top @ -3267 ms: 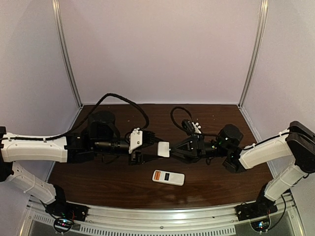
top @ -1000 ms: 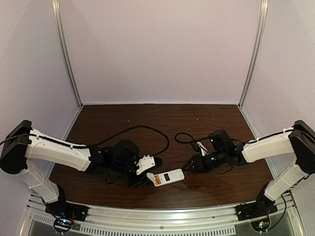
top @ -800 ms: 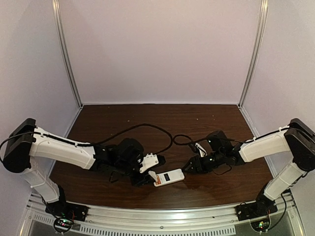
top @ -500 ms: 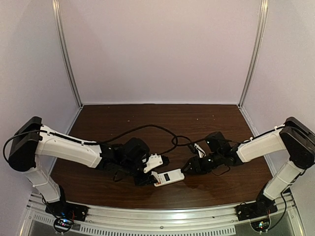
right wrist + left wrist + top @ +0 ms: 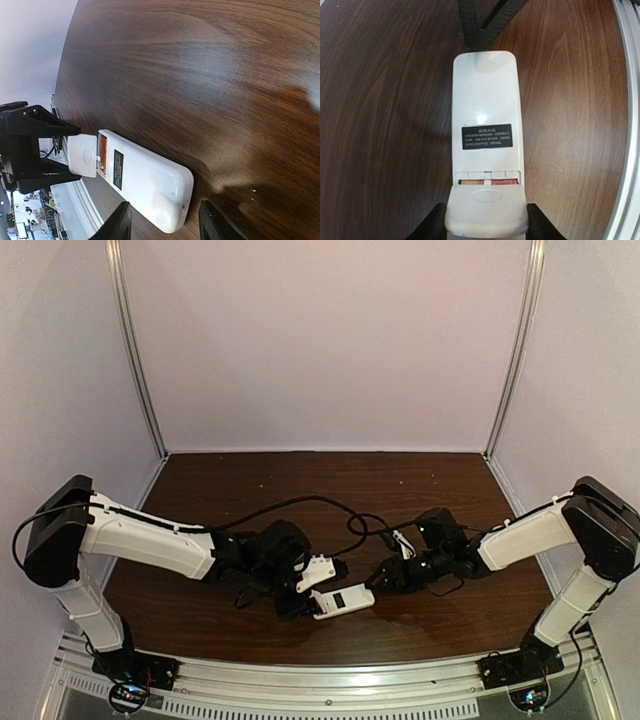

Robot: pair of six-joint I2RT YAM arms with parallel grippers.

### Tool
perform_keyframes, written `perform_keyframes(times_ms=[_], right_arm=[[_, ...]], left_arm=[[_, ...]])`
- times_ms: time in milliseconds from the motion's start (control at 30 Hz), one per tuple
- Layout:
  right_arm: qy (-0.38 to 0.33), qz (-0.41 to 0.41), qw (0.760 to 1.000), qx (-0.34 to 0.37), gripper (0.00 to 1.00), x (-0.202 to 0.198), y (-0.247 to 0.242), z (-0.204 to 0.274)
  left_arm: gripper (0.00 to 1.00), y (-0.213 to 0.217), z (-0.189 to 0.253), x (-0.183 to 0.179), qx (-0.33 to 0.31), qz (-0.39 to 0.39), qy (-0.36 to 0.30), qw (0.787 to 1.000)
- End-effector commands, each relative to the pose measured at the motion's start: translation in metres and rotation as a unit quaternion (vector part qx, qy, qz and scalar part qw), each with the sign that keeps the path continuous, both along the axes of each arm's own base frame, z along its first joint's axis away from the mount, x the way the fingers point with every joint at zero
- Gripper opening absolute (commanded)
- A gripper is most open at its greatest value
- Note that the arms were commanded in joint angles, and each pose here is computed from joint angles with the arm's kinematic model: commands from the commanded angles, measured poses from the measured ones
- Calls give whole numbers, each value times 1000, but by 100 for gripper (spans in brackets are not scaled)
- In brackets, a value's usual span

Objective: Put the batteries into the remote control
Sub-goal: Hold the remote control without the battery cover at the center of the board.

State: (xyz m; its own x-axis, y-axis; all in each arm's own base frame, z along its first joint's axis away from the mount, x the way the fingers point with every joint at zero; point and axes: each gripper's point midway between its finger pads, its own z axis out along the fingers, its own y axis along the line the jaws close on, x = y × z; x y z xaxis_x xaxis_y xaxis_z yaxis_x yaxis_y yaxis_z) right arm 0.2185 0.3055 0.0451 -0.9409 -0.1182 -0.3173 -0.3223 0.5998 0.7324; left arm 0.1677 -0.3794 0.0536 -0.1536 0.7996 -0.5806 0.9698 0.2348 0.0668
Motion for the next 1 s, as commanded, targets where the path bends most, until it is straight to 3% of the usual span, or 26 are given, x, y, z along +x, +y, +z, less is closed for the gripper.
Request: perform_keyframes(times_ms=[0,967], right_arm=[[10,2,1000,4,46,-4,-1,-6],[23,10,1000,3,44,-8,0,-16]], left_arm=[[20,-8,2,3,-1,-8,-8,1000],[20,-16,-6,4,-1,-18,-7,1000]])
